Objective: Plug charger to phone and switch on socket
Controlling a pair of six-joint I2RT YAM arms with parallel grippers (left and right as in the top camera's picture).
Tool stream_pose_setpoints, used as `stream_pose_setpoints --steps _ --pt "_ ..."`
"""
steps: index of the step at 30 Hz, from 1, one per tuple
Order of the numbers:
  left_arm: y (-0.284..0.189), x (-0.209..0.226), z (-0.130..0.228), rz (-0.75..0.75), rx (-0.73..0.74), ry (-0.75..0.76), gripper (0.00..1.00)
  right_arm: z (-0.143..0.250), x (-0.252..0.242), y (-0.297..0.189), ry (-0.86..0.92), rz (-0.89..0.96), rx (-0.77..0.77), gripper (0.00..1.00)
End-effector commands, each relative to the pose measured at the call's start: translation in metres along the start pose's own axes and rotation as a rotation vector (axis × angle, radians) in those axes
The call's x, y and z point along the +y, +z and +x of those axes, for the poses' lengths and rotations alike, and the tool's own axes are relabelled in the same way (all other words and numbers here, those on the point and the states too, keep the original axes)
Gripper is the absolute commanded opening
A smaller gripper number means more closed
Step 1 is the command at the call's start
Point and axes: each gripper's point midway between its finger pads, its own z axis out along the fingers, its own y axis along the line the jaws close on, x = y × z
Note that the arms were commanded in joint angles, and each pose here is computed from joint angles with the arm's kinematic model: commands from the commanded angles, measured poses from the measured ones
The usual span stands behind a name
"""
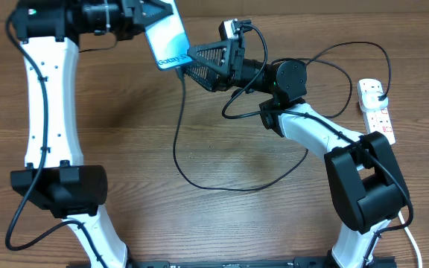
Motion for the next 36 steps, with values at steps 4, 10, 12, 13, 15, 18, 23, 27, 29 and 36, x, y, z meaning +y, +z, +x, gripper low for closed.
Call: stream_pose_setpoints --steps 4,10,12,13,15,18,23,27,29,36 --pt "-0.048 0.016 -0.013 -0.030 -0.082 -0.074 0.04 -0.008 0.003 -0.005 -0.012 0.014 0.010 1.00" --pt "-0.065 0.029 -0.012 -0.055 -0.097 -0.097 0.04 -0.022 -0.065 -0.025 0.130 0.245 -0.045 1.00" --pt "-0.067 0.031 -0.011 -0.061 -0.096 -0.091 0.04 -0.021 -0.088 -0.035 0.156 0.327 -0.052 1.00" --pt "-0.068 0.034 -0.010 -0.078 -0.098 -0.092 0.04 -0.018 -0.107 -0.045 0.178 0.395 -0.054 1.00" --pt "-0.068 0.040 -0.009 -0.110 -0.101 -0.093 0.04 -0.013 -0.129 -0.060 0.206 0.482 -0.051 1.00" --pt "-0.069 0.048 -0.006 -0.157 -0.098 -0.095 0.04 -0.004 -0.161 -0.092 0.256 0.632 -0.058 1.00" --pt "-0.070 0.057 0.000 -0.205 -0.086 -0.092 0.04 0.016 -0.202 -0.163 0.319 0.958 -0.089 1.00" --pt "-0.067 0.067 0.008 -0.274 -0.065 -0.096 0.04 0.026 -0.200 -0.211 0.297 1.188 -0.106 1.00" --pt "-0.058 0.075 0.017 -0.322 -0.029 -0.098 0.04 0.027 -0.190 -0.228 0.282 1.262 -0.122 1.00" --pt "-0.015 0.088 0.044 -0.334 0.095 -0.097 0.04 0.021 -0.155 -0.247 0.242 1.329 -0.187 1.00"
